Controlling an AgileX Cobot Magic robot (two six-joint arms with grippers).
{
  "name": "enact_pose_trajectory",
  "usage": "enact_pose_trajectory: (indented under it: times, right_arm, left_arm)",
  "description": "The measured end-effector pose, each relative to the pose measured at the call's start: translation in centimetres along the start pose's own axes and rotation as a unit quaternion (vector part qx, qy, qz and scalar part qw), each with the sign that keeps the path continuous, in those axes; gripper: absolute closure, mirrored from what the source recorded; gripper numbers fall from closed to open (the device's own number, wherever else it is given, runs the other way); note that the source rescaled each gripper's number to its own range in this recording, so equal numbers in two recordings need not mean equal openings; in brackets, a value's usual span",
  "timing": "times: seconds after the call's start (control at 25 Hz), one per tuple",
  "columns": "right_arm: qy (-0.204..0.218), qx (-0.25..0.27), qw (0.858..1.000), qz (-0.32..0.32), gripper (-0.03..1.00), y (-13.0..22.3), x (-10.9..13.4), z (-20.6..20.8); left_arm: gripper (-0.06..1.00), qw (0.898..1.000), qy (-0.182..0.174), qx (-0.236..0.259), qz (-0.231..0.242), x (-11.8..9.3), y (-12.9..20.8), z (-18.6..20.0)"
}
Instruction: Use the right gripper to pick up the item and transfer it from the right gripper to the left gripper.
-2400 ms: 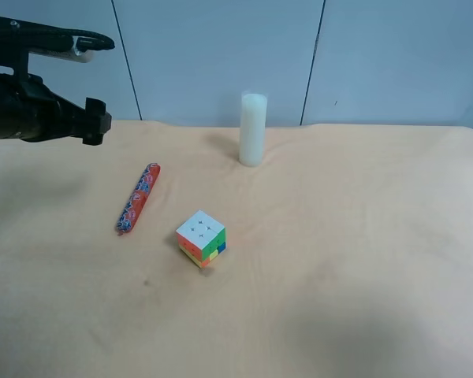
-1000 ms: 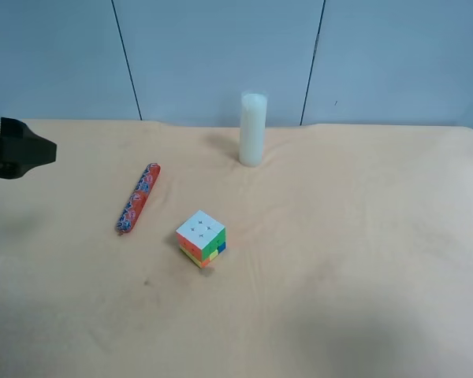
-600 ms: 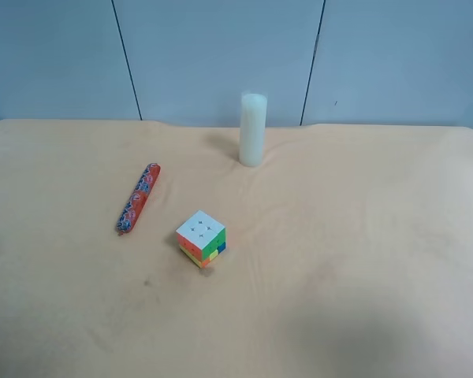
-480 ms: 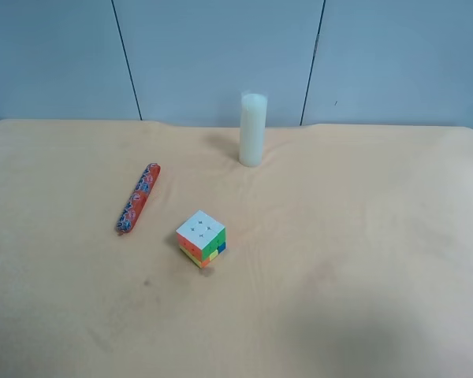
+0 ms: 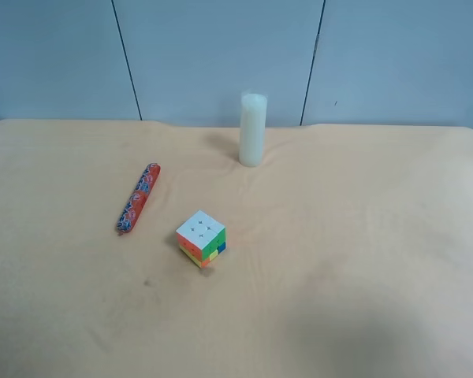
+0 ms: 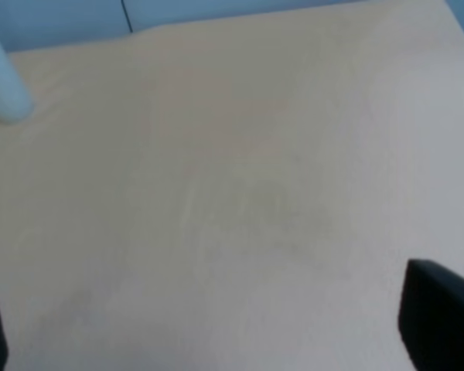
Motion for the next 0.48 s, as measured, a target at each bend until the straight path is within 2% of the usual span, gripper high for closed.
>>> enact_pose_trajectory:
  times: [0.24,0.48]
  right_arm:
    - [0.000,0.000,1.000,0.000,-0.03,0.0,0.0,0.0]
    - [0.000,0.000,1.000,0.000,-0.03,0.0,0.0,0.0]
  left_arm:
    - [-0.05,1.000,0.001,-0.003,0.000,0.5,2.0,-0.4]
    - [-0.05,0.999,0.012,-0.047,0.003,0.7,2.5,0.7]
Point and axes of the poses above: a point on each arm's last joint axis where the gripper is mounted, z pointing back along that axis away from the gripper, x along the wrist's bending axis when the last joint is at zero, y = z × x, the point moved 1 cm from there along -z, pointing out along that axis toward the gripper, and after that the axes turned 9 degrees about z, right-handed, at the moved point
